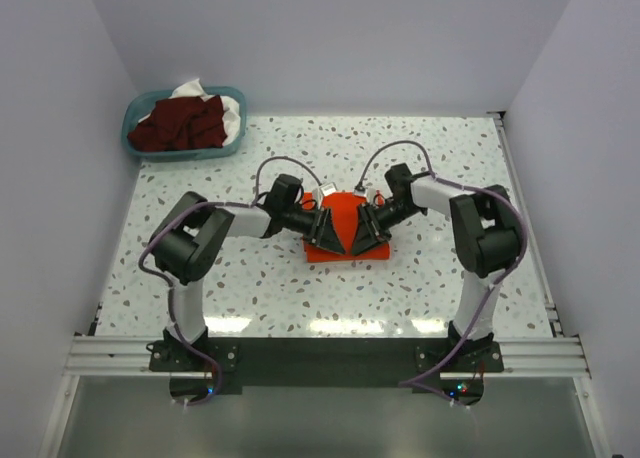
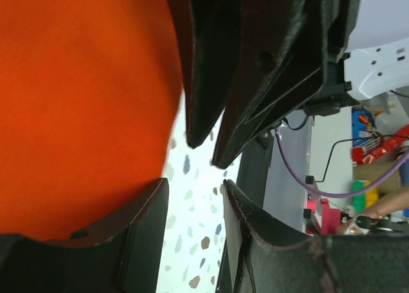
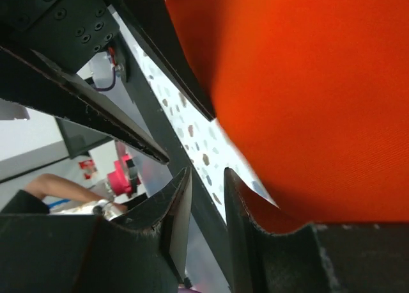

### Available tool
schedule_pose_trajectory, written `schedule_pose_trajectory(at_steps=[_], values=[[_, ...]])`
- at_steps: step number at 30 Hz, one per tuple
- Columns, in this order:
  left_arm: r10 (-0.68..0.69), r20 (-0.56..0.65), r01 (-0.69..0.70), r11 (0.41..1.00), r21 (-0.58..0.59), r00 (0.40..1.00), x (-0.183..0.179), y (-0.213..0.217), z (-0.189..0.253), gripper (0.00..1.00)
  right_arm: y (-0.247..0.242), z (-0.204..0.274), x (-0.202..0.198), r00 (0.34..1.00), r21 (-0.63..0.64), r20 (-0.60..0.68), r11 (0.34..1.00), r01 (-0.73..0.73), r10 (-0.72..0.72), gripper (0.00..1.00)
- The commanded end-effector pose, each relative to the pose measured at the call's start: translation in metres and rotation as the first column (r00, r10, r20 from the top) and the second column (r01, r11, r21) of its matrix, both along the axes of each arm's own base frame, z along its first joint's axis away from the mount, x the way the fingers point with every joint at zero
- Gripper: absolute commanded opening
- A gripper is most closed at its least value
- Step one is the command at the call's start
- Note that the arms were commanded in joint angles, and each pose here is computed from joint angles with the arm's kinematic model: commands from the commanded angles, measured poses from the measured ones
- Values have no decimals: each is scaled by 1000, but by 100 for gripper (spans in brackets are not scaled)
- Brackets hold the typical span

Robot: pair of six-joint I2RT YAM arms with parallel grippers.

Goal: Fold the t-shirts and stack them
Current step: Neatly place the folded tshirt to the corner

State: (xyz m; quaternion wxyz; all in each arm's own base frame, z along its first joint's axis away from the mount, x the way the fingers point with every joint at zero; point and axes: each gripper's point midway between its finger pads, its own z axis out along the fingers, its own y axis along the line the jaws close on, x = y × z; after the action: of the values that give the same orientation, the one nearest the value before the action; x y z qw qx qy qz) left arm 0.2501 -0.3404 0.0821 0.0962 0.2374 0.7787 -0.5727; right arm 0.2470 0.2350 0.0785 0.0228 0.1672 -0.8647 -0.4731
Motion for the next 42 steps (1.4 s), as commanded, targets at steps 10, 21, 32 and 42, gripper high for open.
schedule_pose_trajectory(at_steps=[10,21,32,42], values=[[86,-239,-43,983,180,967,-5,53,-98,48,-55,-80,2,988,-57,-151,998,7,-16,29],[142,-171,-108,975,193,975,6,93,-83,51,-82,-54,3,994,-57,-108,998,3,-9,34],[231,456,-397,863,311,859,98,102,55,71,-115,67,71,934,-140,338,975,172,-117,63],[190,615,-575,630,522,766,132,16,26,88,-171,99,109,821,-279,540,881,381,-184,95]])
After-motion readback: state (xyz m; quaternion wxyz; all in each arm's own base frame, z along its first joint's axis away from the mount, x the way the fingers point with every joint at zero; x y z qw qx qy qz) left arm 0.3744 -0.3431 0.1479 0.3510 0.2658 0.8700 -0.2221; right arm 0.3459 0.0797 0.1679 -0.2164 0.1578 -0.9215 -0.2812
